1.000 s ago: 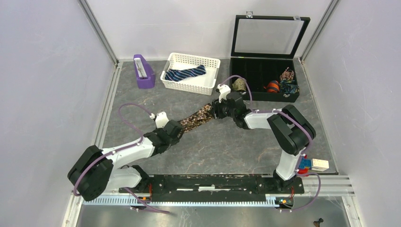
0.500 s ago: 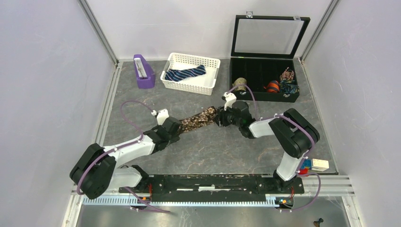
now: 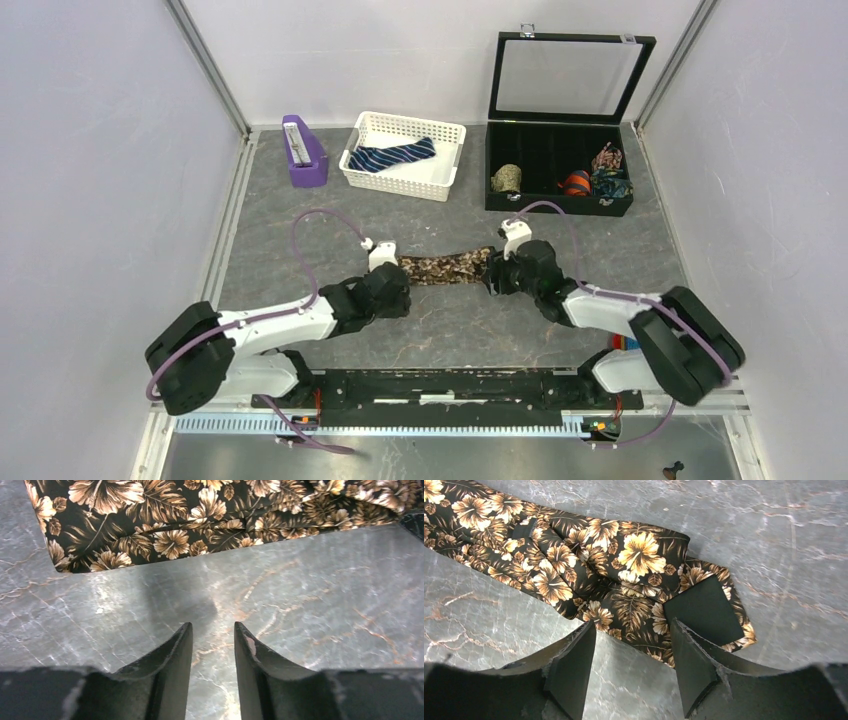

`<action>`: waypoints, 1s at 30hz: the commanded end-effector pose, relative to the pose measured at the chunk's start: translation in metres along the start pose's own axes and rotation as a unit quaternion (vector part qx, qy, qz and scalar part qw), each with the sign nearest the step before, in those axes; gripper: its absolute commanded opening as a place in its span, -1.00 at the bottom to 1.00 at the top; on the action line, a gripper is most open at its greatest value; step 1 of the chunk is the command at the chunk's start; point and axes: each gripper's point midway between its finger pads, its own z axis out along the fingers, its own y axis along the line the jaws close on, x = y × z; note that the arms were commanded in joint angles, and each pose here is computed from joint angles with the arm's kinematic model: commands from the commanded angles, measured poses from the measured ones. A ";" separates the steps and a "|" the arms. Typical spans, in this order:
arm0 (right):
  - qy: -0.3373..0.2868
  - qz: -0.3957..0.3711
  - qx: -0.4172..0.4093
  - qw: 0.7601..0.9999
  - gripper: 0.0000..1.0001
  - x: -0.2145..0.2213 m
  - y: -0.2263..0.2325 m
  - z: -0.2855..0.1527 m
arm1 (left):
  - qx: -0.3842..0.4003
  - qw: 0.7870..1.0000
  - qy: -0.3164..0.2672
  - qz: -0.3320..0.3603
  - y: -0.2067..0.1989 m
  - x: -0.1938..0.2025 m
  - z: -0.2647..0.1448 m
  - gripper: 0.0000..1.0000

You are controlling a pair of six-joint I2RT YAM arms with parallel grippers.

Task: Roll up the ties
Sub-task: Flatten out the tie at the center of the board.

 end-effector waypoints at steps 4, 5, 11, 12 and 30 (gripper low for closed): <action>-0.030 -0.018 0.005 0.999 0.45 -0.030 0.002 -0.027 | 0.058 0.997 -0.025 0.034 -0.042 -0.029 -0.032 0.03; -0.037 -0.013 0.004 0.999 0.47 -0.037 0.003 -0.028 | 0.062 0.997 -0.026 0.038 -0.045 -0.034 -0.036 0.08; -0.044 0.026 0.015 0.999 0.35 -0.060 -0.002 -0.016 | 0.053 0.996 -0.037 0.065 -0.046 -0.061 -0.073 0.55; -0.044 0.034 0.019 0.998 0.30 -0.062 -0.004 -0.014 | 0.052 0.996 -0.040 0.068 -0.043 -0.065 -0.081 0.64; -0.011 0.078 -0.008 0.997 -0.21 -0.047 -0.015 0.025 | 0.082 0.981 -0.172 0.033 0.026 -0.097 -0.196 1.00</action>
